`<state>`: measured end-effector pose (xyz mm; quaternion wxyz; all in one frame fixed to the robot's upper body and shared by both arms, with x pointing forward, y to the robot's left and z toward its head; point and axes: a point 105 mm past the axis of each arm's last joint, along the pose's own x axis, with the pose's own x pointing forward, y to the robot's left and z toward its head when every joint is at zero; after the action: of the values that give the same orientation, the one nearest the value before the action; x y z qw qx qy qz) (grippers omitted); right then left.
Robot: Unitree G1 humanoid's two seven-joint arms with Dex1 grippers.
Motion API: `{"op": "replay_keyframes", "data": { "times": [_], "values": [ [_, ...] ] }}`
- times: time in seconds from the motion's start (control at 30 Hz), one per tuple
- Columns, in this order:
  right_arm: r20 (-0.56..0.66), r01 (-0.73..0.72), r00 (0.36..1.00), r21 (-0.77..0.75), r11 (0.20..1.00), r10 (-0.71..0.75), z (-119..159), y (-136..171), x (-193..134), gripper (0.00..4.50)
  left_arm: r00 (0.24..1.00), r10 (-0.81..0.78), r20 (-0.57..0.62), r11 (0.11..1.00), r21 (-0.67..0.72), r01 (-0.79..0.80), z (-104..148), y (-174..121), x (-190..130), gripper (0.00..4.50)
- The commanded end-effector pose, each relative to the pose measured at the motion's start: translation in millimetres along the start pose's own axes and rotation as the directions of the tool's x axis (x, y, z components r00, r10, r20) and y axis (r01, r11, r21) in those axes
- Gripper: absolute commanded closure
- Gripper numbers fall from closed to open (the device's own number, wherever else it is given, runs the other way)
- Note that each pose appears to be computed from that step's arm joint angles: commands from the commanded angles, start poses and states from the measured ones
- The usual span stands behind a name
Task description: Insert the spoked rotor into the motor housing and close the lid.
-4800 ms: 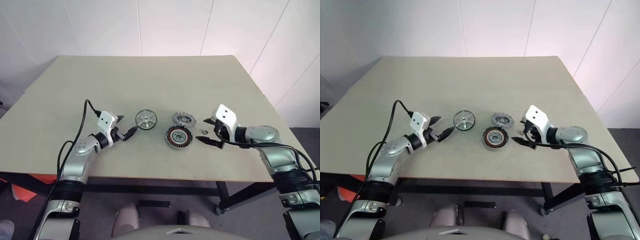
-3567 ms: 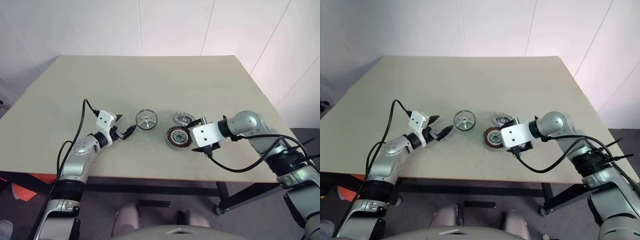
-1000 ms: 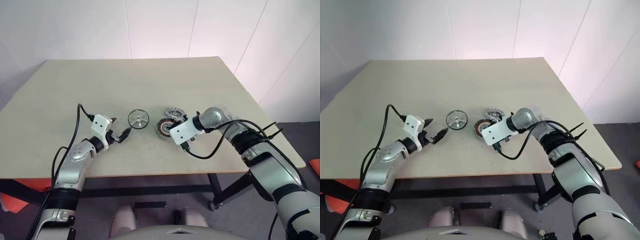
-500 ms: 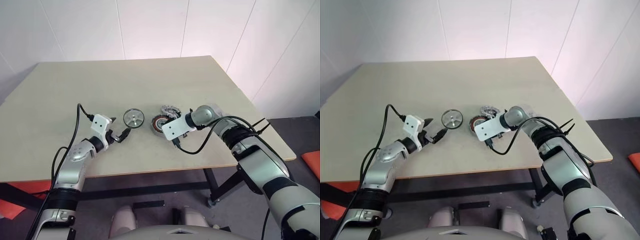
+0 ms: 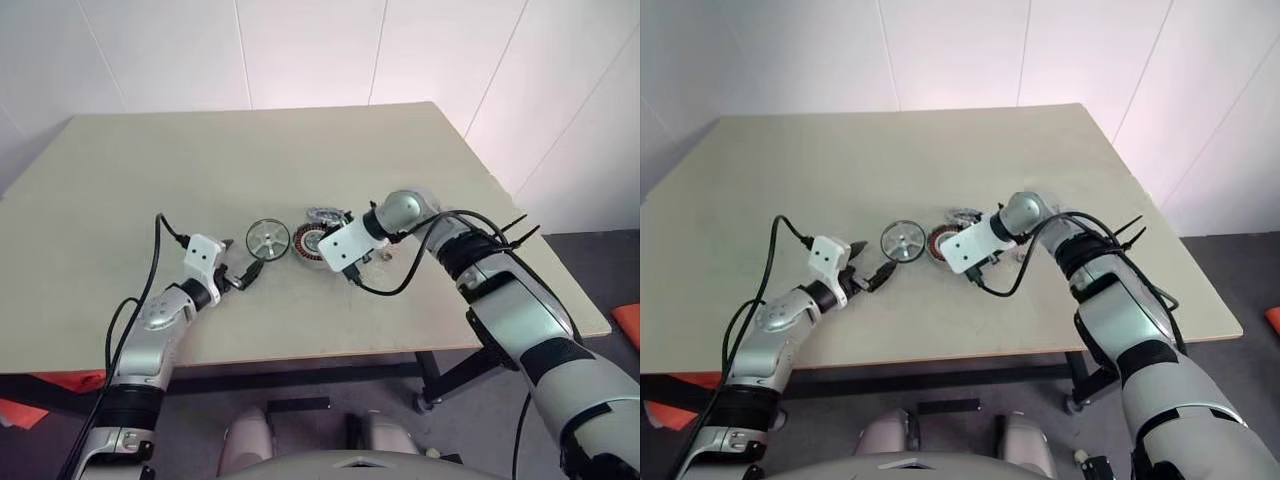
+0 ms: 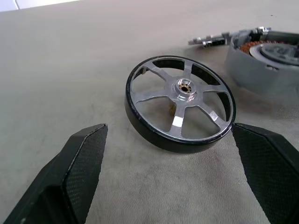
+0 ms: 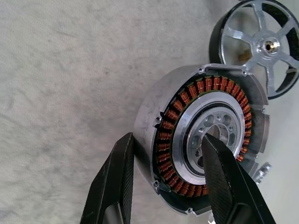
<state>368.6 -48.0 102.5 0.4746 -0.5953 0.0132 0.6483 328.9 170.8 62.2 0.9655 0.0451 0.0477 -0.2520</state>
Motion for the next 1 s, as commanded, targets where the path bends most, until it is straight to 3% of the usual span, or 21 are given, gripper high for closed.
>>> {"op": "replay_keyframes", "data": {
  "times": [0.03, 0.23, 0.43, 0.63, 0.87, 1.0],
  "values": [
    [0.000, 0.052, 0.999, -0.055, 0.997, -0.052, 5, -18, -11, 2.52, 0.999, 0.006, 0.051, 1.000, 0.022, -0.008, 14, 0, -1, 0.00],
    [-0.006, 0.005, 1.000, -0.034, 0.999, -0.005, -3, -1, -5, 2.52, 0.999, 0.016, 0.052, 1.000, 0.020, -0.017, 14, 1, -2, 0.00],
    [-0.002, 0.019, 1.000, 0.011, 1.000, -0.019, -4, -2, -1, 2.52, 0.999, 0.019, 0.050, 0.999, 0.025, -0.020, 15, 3, -4, 0.00],
    [0.013, 0.087, 0.996, 0.002, 0.996, -0.087, 0, -11, -3, 0.45, 0.999, 0.020, 0.043, 0.999, 0.035, -0.021, 16, 7, -8, 0.00],
    [0.041, 0.183, 0.982, -0.013, 0.983, -0.182, 3, -16, -36, 0.45, 0.999, -0.004, 0.033, 0.999, 0.042, 0.003, 17, 6, -5, 0.00],
    [0.032, 0.264, 0.963, 0.075, 0.962, -0.267, -1, -6, -61, 0.45, 0.999, -0.039, 0.022, 0.998, 0.049, 0.038, 19, 5, 0, 0.00]
  ]
}}
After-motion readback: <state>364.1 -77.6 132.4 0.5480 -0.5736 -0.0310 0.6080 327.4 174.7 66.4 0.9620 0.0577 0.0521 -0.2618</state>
